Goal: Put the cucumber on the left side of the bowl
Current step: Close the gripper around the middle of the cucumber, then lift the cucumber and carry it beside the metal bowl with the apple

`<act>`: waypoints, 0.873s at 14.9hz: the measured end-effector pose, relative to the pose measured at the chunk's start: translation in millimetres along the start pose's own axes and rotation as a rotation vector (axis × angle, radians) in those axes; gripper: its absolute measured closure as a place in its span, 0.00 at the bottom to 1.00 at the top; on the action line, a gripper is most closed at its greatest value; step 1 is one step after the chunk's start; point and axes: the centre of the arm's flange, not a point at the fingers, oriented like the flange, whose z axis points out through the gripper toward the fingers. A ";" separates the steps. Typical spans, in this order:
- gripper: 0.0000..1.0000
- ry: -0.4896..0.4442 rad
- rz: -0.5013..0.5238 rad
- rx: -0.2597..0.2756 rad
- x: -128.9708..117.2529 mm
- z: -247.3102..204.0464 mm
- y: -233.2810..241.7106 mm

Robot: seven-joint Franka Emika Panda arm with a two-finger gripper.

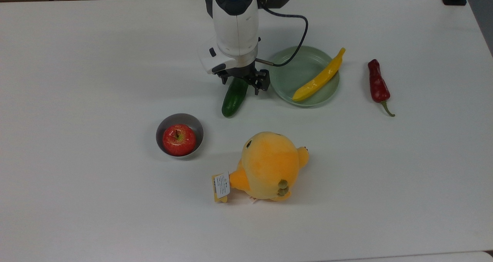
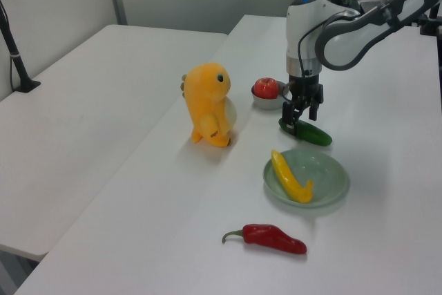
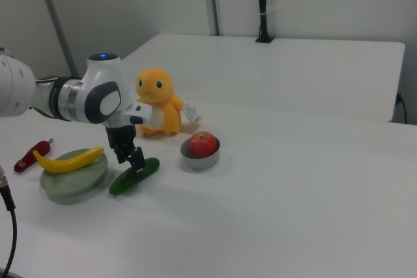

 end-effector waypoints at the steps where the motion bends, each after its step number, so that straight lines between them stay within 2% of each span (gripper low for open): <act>1: 0.00 0.004 -0.001 -0.001 1.9 7.1 -0.5; 3: 0.01 -0.001 -0.012 -0.018 2.8 16.9 -0.1; 6: 0.47 0.006 -0.043 -0.046 3.4 21.1 0.6; 13: 0.49 0.006 -0.069 -0.047 3.7 21.1 0.9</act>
